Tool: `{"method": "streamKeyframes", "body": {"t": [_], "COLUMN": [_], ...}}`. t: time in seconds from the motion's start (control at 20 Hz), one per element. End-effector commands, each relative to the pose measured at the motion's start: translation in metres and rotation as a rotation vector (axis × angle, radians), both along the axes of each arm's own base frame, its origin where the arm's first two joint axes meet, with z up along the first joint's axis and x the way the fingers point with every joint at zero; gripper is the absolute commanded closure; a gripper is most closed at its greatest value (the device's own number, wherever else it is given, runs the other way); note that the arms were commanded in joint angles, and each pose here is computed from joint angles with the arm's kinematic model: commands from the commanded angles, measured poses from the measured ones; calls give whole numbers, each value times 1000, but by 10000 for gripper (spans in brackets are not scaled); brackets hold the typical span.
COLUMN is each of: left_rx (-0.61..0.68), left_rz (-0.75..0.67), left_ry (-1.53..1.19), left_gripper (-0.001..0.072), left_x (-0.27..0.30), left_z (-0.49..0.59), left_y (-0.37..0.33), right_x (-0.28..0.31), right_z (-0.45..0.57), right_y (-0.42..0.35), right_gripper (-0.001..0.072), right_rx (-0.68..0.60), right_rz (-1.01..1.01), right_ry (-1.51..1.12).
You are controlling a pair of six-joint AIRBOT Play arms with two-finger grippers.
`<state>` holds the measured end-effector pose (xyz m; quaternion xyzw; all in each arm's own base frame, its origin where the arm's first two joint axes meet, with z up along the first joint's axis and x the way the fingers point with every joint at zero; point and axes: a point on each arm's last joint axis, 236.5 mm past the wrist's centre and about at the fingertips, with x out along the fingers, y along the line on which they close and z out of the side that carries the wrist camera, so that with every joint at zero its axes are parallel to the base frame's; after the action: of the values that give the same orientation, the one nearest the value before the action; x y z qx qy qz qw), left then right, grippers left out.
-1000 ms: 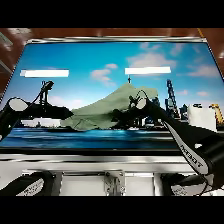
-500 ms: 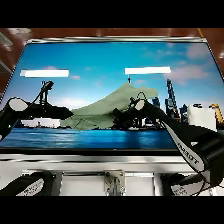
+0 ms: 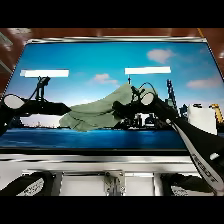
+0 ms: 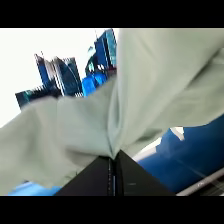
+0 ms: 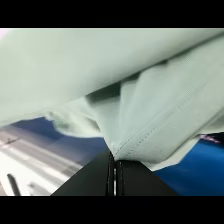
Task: Fold the shirts.
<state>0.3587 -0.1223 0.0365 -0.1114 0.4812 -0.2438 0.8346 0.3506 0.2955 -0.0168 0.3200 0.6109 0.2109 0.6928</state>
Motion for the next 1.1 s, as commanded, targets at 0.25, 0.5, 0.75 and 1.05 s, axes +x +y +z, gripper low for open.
{"method": "streamKeyframes", "body": {"t": [0.25, 0.5, 0.75, 1.05], "left_rx": [139, 154, 141, 289], "left_rz": [169, 296, 318, 221], "left_ry": [-663, -1369, -1614, -1272], "left_gripper": [669, 669, 669, 668], "left_x": [8, -134, -231, -174], "left_z": [273, 518, 577, 489], "left_y": [75, 69, 53, 58], "right_x": [-8, -90, -141, -106], "right_z": [293, 508, 565, 479], "right_y": [-77, -137, -147, -165], "right_gripper": [642, 643, 642, 642], "right_rx": [120, 88, 162, -73], "right_rz": [-43, -185, -221, -234], "right_ry": [-742, -1351, -1441, -1122]}}
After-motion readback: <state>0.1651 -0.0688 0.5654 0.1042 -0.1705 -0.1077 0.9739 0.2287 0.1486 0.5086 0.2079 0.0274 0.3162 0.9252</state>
